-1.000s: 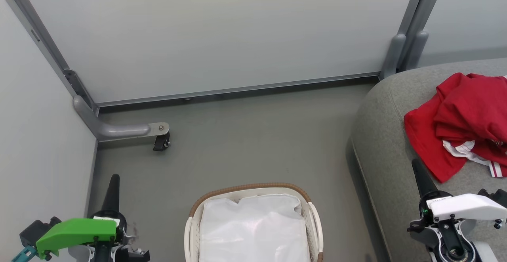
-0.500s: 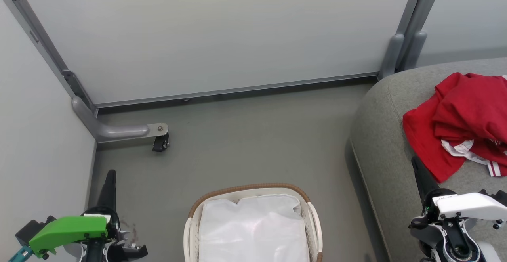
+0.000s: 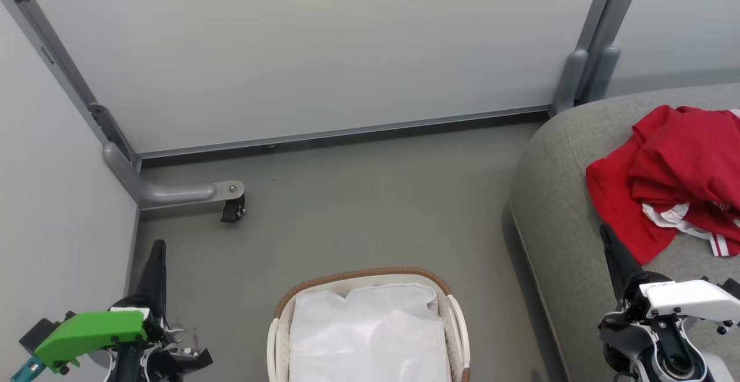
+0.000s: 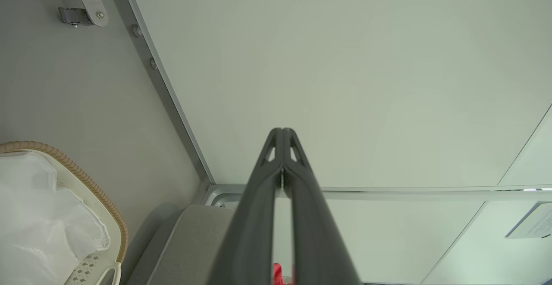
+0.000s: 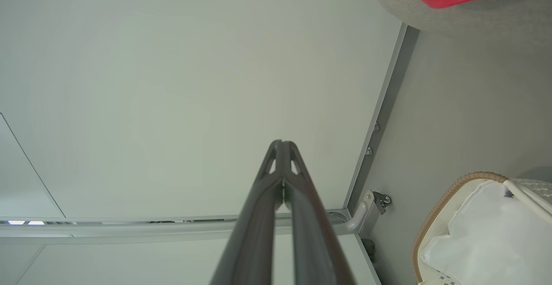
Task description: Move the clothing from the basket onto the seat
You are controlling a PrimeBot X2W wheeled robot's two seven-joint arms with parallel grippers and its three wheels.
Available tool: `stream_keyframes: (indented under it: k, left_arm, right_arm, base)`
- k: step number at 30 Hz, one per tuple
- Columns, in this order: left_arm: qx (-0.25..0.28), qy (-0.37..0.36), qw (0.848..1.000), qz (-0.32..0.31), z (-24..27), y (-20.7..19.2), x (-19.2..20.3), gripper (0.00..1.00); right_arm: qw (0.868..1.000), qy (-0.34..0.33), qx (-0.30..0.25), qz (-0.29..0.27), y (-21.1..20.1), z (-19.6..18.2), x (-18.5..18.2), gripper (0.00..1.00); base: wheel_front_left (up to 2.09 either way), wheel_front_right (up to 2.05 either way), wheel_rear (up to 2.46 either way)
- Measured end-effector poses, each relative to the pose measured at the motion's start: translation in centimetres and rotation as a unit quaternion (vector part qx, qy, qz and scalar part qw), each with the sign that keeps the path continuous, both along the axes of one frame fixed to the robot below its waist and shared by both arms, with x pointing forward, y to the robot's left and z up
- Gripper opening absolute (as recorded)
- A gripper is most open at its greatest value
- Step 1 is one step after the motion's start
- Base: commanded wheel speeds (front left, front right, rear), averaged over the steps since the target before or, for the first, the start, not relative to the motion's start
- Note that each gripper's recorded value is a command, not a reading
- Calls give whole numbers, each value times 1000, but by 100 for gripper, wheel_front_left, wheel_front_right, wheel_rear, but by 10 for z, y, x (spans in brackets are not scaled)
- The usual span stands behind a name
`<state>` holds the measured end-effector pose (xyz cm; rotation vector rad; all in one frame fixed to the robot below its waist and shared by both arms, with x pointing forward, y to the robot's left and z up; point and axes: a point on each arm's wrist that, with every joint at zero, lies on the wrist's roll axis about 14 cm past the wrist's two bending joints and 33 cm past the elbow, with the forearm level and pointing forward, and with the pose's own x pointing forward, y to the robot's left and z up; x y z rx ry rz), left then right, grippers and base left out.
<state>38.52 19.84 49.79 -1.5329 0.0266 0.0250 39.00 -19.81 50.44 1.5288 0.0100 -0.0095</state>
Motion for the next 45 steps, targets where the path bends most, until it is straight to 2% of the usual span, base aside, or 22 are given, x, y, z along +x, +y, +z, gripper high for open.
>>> stream_keyframes:
  k: [7,45]
  left_arm:
    - [-21,-9,1000,1,5,1,2,0]
    - [-21,-11,1000,1,6,2,2,0]
  right_arm:
    - [1000,-6,23,1,0,3,0,0]
    - [1000,-6,24,1,0,3,0,0]
  base:
    - [0,0,0]
    - [0,0,0]
